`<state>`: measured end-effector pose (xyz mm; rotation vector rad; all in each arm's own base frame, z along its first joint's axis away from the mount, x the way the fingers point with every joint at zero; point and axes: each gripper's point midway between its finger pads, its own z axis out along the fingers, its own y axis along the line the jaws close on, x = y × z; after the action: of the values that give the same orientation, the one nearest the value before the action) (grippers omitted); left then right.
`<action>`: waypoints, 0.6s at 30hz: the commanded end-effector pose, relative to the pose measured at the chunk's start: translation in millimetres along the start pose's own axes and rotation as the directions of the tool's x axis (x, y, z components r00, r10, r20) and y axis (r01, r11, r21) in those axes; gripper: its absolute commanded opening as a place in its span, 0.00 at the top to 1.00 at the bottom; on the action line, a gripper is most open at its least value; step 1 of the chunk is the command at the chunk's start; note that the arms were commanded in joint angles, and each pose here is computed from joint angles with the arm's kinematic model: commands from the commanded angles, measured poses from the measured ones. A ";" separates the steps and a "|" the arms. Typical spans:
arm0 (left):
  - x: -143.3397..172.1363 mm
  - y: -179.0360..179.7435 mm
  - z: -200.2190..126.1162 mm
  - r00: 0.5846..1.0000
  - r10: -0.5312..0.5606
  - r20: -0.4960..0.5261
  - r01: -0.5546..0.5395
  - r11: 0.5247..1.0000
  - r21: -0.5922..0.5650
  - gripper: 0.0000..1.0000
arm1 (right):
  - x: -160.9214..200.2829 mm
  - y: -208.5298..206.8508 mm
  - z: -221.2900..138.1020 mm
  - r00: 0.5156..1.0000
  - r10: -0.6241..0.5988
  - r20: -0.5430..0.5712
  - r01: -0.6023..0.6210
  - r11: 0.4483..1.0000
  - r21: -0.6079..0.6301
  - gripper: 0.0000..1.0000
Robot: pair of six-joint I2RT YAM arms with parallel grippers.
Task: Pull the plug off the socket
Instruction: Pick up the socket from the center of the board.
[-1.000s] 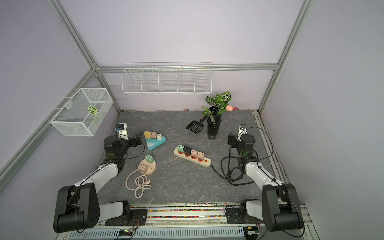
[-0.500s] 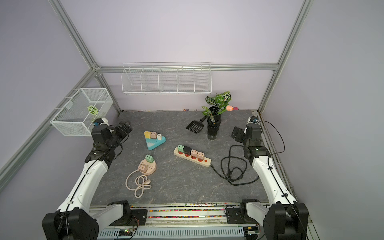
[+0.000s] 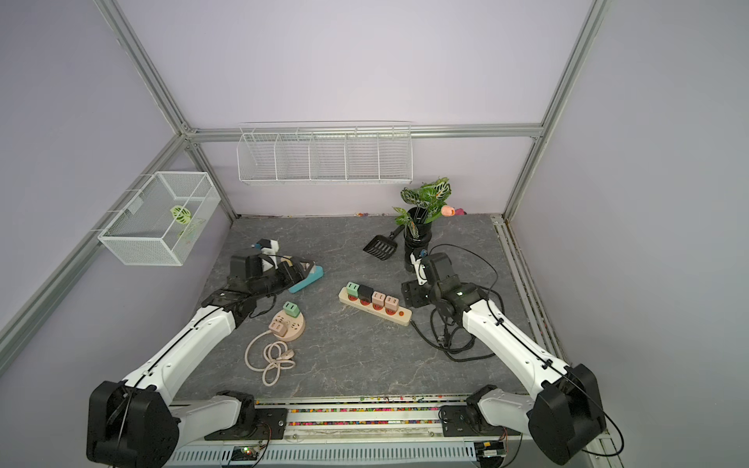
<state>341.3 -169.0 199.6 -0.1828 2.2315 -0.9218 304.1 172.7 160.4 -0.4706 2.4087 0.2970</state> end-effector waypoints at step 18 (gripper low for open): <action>57.7 -45.1 35.6 0.989 0.098 -0.110 -0.074 0.976 0.204 0.32 | 27.0 48.9 60.4 0.914 -0.345 -0.214 0.318 0.936 -0.150 0.39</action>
<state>317.0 -240.1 170.8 0.0534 2.2595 -1.0883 300.5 229.5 108.7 -0.9308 2.4899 0.2664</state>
